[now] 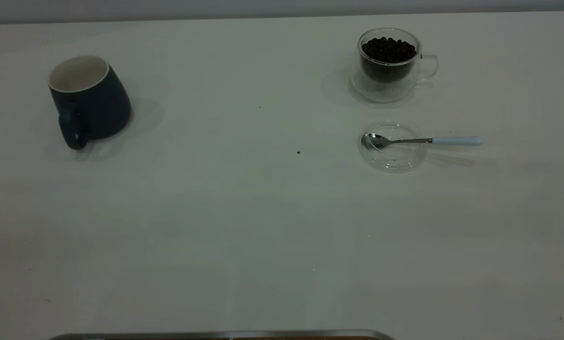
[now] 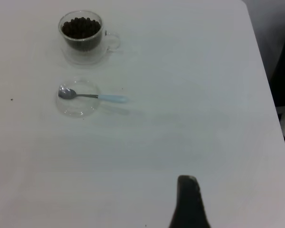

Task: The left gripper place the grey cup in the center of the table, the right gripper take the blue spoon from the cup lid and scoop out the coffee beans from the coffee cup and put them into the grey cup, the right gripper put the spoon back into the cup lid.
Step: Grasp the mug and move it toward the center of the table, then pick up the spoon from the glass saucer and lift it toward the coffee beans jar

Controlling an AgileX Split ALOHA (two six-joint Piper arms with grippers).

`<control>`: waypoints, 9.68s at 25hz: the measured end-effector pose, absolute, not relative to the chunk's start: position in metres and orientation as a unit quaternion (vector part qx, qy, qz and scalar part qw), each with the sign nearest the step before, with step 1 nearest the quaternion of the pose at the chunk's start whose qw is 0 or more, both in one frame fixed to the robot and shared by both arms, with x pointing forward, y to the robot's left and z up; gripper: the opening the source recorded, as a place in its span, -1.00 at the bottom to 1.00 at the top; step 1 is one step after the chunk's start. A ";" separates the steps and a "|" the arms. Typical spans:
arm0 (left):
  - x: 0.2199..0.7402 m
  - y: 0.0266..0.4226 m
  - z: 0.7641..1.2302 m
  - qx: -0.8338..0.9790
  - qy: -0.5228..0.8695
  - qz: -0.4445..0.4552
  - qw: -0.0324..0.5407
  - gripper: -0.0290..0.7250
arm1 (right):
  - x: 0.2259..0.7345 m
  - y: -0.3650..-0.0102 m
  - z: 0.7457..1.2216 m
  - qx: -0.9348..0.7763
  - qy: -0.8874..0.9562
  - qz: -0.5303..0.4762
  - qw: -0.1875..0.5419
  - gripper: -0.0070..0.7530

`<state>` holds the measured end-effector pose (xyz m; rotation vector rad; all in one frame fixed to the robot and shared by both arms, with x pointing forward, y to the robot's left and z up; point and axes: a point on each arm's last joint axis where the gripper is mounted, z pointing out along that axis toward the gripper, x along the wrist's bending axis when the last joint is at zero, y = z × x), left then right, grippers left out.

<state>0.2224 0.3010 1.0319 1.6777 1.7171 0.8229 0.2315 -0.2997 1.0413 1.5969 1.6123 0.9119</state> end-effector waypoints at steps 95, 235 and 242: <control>0.678 0.194 0.822 0.985 0.018 0.173 0.000 0.58 | 0.231 -0.300 1.041 0.615 0.619 0.351 0.340 0.57; 0.223 0.304 1.031 0.666 0.612 0.294 0.309 0.58 | 0.233 -0.300 1.041 0.620 0.617 0.351 0.335 0.57; 0.223 0.304 1.031 0.664 0.614 0.293 0.310 0.58 | 0.284 -0.294 1.068 0.657 0.622 0.332 0.269 0.57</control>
